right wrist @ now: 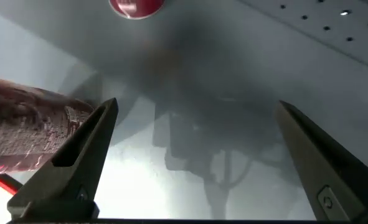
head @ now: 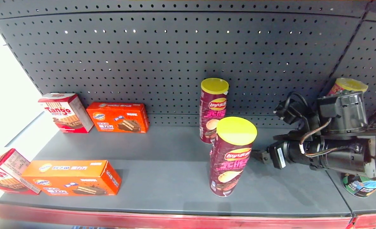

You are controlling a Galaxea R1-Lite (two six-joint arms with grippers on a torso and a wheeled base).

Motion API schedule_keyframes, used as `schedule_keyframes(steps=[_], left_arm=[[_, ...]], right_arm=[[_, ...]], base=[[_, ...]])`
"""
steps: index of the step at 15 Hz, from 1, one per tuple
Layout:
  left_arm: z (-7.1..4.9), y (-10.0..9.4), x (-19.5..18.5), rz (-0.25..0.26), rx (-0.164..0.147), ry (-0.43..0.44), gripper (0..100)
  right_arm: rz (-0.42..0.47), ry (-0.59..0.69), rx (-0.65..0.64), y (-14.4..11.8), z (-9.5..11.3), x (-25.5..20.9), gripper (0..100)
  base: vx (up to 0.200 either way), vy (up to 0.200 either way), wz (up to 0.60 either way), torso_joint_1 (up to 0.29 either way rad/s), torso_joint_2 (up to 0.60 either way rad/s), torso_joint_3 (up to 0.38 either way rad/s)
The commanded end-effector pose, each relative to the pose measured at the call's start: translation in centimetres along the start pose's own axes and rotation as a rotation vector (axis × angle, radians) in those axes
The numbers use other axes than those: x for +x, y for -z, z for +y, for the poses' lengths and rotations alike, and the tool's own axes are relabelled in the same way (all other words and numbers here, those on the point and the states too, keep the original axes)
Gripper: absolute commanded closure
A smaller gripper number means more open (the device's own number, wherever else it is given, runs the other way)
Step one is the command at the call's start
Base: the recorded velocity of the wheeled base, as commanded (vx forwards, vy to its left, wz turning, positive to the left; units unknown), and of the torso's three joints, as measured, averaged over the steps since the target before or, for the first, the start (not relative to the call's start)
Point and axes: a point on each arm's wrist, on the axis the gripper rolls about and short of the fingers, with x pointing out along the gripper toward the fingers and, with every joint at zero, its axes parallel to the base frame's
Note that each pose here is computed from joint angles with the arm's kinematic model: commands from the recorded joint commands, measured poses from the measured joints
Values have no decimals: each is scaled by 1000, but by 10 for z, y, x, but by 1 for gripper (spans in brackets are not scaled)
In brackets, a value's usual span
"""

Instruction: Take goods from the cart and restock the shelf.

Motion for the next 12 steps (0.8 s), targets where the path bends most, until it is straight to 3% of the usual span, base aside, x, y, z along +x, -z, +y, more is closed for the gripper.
schedule_keyframes(steps=[1, 12], left_arm=[[0, 0, 0, 3, 0, -1, 0], [0, 0, 0, 3, 0, -1, 0]], right_arm=[[13, -16, -8, 2, 5, 4, 0], [33, -86, -42, 13, 24, -5, 0]], base=[[0, 0, 0, 0, 0, 0], [0, 0, 0, 0, 0, 0]])
